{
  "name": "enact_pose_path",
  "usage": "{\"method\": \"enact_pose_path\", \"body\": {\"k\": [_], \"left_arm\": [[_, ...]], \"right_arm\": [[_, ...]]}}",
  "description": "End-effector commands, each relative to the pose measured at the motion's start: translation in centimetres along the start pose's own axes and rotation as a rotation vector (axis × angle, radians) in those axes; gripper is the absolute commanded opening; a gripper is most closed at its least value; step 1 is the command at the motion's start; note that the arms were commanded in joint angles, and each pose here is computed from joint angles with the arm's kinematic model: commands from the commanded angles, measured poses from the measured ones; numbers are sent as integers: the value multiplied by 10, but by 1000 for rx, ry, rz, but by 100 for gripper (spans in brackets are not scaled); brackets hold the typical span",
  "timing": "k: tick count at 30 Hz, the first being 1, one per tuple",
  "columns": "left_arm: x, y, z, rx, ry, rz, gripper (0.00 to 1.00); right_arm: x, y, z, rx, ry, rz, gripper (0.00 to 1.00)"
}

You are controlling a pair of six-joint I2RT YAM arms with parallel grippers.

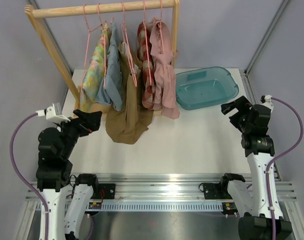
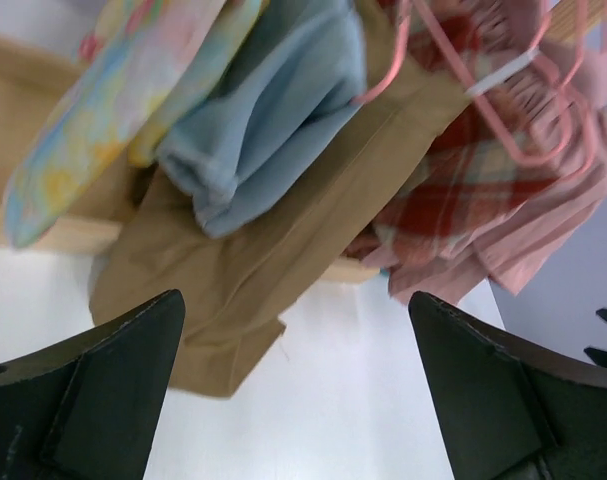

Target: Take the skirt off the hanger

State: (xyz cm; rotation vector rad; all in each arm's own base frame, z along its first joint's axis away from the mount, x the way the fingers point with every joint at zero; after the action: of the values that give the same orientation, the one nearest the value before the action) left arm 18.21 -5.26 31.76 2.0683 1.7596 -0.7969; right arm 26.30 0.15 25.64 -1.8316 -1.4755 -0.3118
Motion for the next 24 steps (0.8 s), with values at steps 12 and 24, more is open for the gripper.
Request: {"method": "enact_pose_path", "body": {"k": [12, 24], "left_arm": [[-69, 20, -180, -322, 289, -92, 99], [-50, 170, -197, -133, 329, -166, 98]], "right_arm": [[22, -21, 11, 42, -30, -176, 99], [22, -31, 12, 53, -47, -175, 99]]}}
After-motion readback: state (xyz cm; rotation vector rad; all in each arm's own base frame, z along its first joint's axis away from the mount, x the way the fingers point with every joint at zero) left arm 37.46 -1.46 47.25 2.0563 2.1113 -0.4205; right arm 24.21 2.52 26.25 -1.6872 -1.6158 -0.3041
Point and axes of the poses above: each gripper's point midway between its finger pads, its own y axis out along the fingers, its own x axis along the line the jaws close on, z = x × y, the point moved 3 cm from there along -y, back along the fingers, and after that the axes turned 1 degree about -y, right-handed, at the moved point
